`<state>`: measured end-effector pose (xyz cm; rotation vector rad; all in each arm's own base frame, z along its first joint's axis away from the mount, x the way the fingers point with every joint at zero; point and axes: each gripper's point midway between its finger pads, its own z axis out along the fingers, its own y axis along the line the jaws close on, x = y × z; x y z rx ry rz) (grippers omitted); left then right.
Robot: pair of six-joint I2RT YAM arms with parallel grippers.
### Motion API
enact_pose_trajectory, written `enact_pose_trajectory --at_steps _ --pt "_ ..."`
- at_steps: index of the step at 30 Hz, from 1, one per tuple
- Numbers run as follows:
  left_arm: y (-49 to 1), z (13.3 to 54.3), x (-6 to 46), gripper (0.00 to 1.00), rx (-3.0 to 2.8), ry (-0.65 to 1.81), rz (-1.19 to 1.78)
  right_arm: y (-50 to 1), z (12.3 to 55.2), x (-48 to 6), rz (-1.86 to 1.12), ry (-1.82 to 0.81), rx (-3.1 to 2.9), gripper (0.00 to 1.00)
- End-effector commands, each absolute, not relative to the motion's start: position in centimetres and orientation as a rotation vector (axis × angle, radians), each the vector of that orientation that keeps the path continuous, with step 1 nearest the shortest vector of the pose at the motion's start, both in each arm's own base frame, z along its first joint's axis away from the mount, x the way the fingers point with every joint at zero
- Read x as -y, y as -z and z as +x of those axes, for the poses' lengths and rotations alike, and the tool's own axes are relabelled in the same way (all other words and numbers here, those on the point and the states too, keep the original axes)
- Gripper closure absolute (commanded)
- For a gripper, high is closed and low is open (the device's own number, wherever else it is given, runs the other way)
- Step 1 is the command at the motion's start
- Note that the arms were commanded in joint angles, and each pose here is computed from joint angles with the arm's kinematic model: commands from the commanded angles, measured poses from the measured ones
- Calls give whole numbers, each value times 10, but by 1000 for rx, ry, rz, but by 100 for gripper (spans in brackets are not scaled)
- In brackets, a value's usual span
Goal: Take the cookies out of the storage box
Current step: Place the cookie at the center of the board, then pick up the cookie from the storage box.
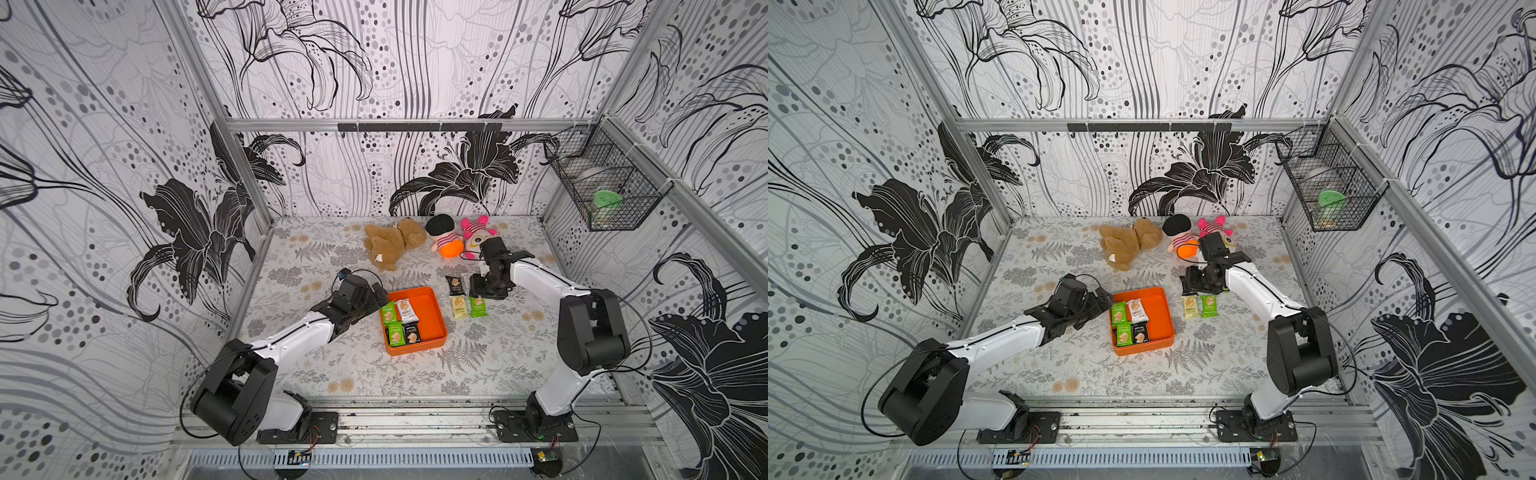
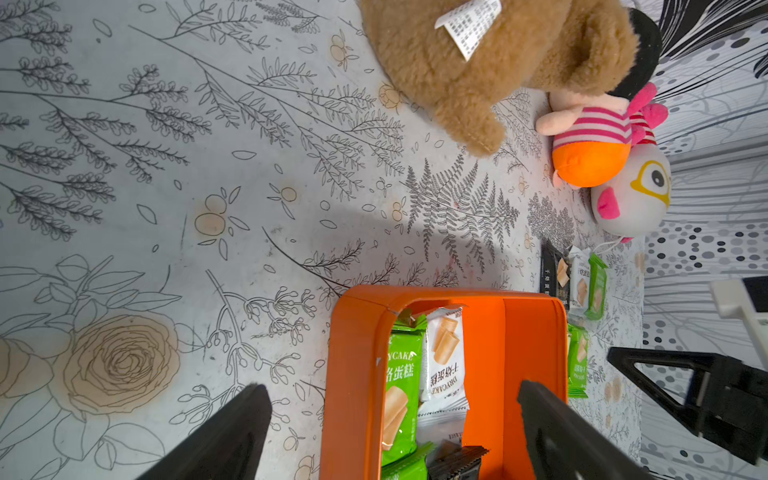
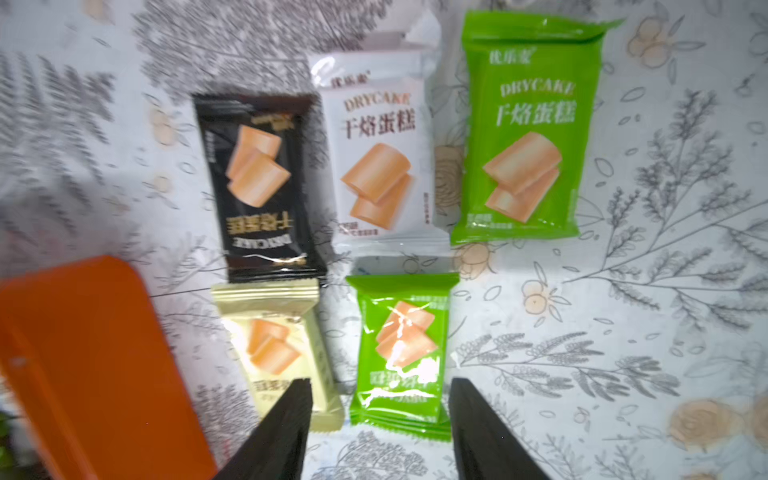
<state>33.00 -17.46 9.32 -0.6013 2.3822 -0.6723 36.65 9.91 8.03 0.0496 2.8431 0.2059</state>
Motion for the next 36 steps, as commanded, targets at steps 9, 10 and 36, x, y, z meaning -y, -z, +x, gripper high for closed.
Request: enact_pose_trajectory --at_steps 9,10,36 --pt "-84 329 158 3 -2338 632 -669 -143 353 -209 -64 -597 -2691 39" --pt "-83 328 156 3 -2337 629 -673 -145 351 -218 -87 -602 -2692 39" --pt "-80 310 111 3 -2307 527 -743 -68 346 -325 -507 -327 -2828 35"
